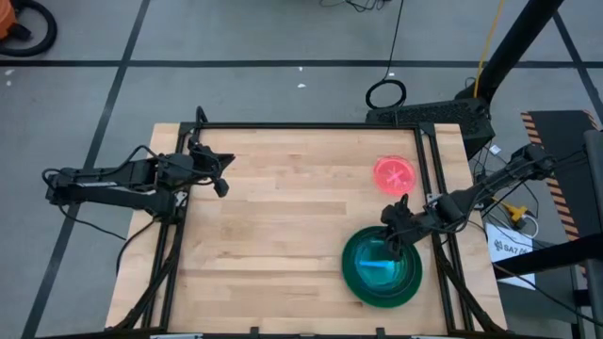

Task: Stack plastic plates
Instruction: Stack the blue plate on top of the light green plate, then stack the pink plate on top of the blue plate

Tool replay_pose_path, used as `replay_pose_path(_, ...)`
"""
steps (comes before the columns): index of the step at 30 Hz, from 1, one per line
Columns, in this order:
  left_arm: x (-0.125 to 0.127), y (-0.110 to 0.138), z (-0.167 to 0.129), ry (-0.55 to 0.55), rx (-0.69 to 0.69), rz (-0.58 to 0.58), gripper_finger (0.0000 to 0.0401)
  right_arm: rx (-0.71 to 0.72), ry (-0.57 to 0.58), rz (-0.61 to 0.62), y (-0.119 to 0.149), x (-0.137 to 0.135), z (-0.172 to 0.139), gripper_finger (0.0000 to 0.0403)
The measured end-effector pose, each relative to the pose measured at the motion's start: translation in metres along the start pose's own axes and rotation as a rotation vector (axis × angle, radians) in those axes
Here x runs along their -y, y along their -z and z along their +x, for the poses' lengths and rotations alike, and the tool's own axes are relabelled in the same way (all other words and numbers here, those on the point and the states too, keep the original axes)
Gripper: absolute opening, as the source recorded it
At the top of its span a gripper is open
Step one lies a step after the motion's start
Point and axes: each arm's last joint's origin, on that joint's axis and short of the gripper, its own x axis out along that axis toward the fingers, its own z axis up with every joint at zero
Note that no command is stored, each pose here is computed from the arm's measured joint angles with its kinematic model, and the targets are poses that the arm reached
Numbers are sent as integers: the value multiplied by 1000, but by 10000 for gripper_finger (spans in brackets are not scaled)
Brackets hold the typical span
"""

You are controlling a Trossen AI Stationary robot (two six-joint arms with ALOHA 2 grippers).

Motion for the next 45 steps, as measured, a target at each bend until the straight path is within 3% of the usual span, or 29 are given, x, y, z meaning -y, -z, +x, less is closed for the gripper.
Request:
replay_pose_path(11, 13, 4, 21, -12, -74, -47, 39, 48, 11, -3, -1, 2, -6, 92)
replay_pose_path(14, 20, 5, 33, -16, -96, -57, 39, 140, 77, -23, -4, 3, -7, 93)
replay_pose_path(18, 33, 9, 52, -14, -132, -65, 39, 283, 209, 55, -10, 11, -7, 89)
replay_pose_path(25, 59, 22, 86, 2, -182, -16, 39, 351, 310, 189, -27, 29, -5, 80)
replay_pose_path(32, 63, 31, 117, 9, -207, 101, 39, 298, 332, 257, -55, 50, -10, 69)
replay_pose_path(45, 27, 44, 156, 140, -308, 225, 39, 94, 517, 307, -115, 113, -3, 61)
